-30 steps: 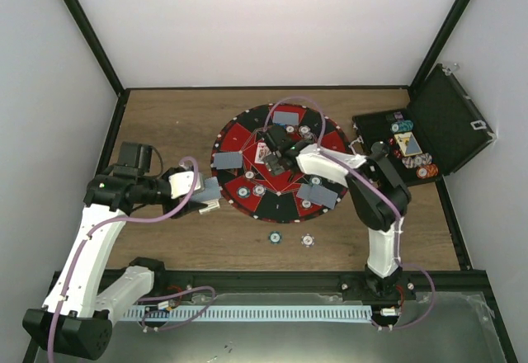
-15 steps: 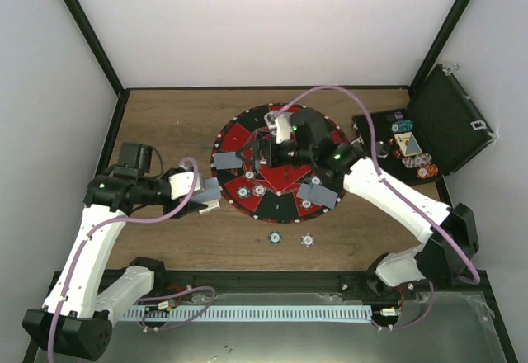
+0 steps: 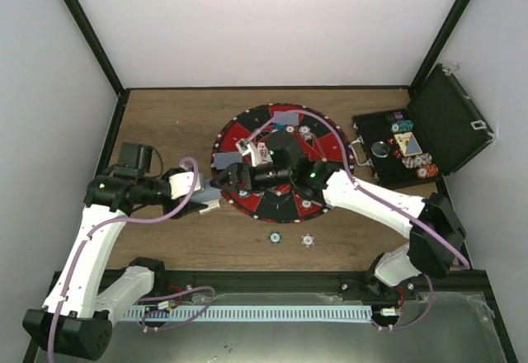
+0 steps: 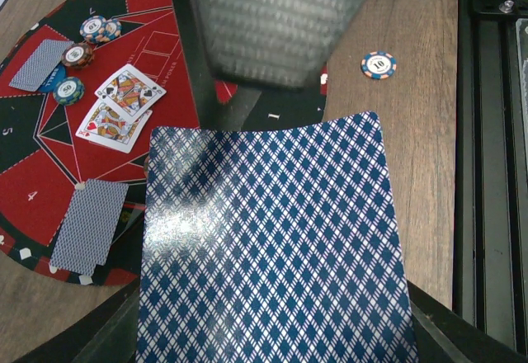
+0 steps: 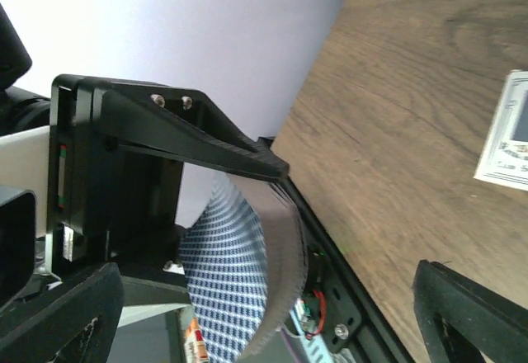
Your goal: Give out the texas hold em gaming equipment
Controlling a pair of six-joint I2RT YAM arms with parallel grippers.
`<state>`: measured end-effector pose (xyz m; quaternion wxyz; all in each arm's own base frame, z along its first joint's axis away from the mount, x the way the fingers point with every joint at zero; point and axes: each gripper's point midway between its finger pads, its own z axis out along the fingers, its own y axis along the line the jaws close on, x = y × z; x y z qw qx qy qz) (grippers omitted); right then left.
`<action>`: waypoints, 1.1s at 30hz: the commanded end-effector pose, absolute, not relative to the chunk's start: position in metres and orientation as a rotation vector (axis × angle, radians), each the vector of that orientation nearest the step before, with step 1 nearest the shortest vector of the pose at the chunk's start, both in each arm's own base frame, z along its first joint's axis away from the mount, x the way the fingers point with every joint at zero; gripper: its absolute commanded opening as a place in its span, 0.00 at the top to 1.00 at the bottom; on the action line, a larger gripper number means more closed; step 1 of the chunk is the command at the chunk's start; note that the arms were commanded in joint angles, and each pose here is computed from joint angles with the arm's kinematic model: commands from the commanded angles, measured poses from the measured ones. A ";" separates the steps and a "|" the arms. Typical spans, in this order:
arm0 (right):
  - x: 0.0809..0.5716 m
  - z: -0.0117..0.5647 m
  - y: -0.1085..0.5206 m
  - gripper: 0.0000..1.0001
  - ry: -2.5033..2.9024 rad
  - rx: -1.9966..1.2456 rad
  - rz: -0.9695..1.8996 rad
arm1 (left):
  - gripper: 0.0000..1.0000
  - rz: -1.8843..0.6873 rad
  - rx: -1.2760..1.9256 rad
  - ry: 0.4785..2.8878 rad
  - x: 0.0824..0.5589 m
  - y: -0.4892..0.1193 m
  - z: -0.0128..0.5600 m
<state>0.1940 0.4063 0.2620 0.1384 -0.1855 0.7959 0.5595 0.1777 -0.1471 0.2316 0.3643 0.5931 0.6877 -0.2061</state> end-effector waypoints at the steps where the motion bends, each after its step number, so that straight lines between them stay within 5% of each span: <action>1: 0.186 0.270 0.427 0.03 2.262 -0.551 1.745 | 0.88 -0.545 1.530 1.716 0.176 -0.151 0.238; 16: 0.189 0.250 0.470 0.11 2.316 -0.571 1.811 | 0.88 -0.543 1.532 1.716 0.176 -0.151 0.239; 33: 0.207 0.212 0.420 0.29 2.411 -0.432 1.705 | 0.88 -0.545 1.530 1.703 0.177 -0.152 0.243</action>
